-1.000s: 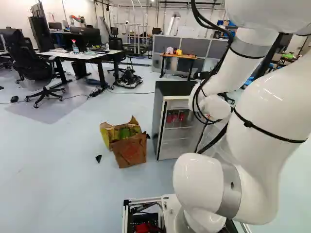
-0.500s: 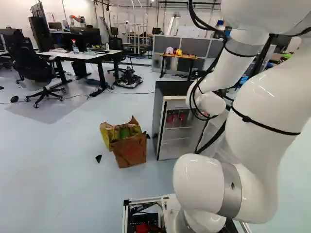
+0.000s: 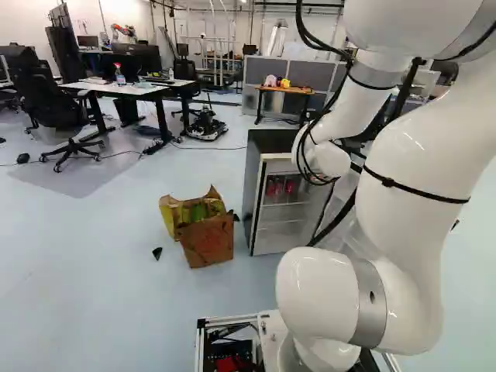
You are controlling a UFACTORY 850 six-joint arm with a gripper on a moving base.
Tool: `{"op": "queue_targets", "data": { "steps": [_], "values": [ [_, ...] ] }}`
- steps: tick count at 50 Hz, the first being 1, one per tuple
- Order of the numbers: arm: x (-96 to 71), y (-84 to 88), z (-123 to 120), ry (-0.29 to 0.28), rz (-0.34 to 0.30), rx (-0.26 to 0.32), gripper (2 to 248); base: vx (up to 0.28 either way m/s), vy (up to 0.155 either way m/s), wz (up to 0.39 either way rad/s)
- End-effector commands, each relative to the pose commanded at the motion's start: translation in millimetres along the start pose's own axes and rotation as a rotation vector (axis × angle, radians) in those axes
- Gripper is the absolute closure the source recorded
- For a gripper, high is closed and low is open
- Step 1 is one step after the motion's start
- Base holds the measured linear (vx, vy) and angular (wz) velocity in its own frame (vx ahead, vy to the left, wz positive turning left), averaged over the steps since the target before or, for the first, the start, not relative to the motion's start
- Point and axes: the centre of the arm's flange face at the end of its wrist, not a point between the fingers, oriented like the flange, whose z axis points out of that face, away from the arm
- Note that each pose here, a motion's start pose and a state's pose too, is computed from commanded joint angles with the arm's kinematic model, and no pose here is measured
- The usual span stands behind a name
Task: Grab a drink from the fridge
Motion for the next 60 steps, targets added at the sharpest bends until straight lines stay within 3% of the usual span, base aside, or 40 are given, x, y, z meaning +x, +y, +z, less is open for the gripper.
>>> {"op": "queue_targets", "data": {
  "steps": [60],
  "values": [
    [5.4, -40.4, 61, -0.028, 0.040, 0.015, 159, 0.000, 0.000, 0.000]
  ]
}}
